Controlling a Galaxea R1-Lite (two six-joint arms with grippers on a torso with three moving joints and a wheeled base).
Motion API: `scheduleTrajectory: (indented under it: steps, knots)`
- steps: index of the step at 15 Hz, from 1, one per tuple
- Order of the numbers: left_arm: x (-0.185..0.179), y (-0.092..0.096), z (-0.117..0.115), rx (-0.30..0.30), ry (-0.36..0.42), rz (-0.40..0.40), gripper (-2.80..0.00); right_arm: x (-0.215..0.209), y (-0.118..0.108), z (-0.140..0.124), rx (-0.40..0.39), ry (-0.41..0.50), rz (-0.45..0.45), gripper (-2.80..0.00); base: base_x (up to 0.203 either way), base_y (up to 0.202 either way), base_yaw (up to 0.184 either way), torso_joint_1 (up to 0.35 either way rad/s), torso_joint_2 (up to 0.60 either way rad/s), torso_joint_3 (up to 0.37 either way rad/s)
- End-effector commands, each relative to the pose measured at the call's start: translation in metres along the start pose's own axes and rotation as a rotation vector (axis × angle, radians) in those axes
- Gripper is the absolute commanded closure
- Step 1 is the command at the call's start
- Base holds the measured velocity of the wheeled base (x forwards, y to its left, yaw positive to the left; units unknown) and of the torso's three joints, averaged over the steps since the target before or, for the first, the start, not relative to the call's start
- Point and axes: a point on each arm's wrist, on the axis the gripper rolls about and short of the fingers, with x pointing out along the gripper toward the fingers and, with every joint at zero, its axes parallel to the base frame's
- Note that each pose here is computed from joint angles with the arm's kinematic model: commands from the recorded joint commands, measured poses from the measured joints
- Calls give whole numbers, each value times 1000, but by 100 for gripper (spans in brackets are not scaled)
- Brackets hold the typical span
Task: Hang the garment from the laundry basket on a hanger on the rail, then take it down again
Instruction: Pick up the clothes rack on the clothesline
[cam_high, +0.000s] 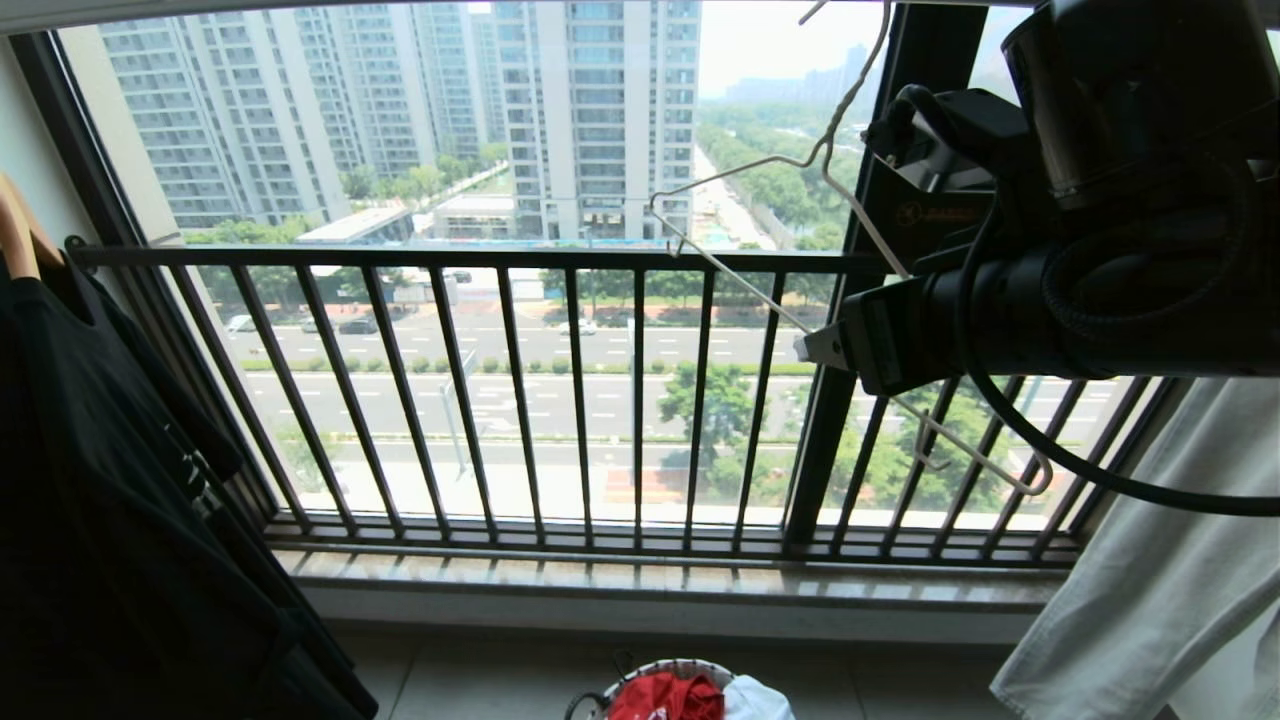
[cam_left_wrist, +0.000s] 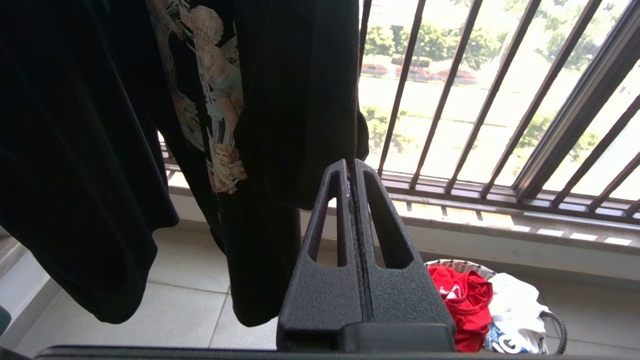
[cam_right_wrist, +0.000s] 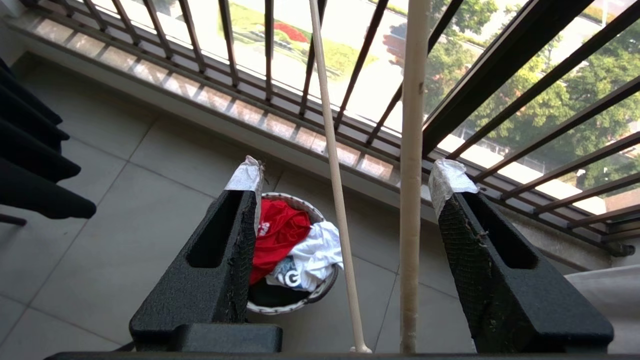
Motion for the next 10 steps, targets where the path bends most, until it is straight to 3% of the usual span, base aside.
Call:
scheduleTrajectory:
  steps: [1,10]
  knots:
    - [0,0,0,-1,1,1,0,0,0,0,2,-4,0,0,0,0,0,0,0,0]
    - [0,0,0,-1,1,1,0,1,-1,0,-12,-3,-5,0,0,0,0,0,0,0]
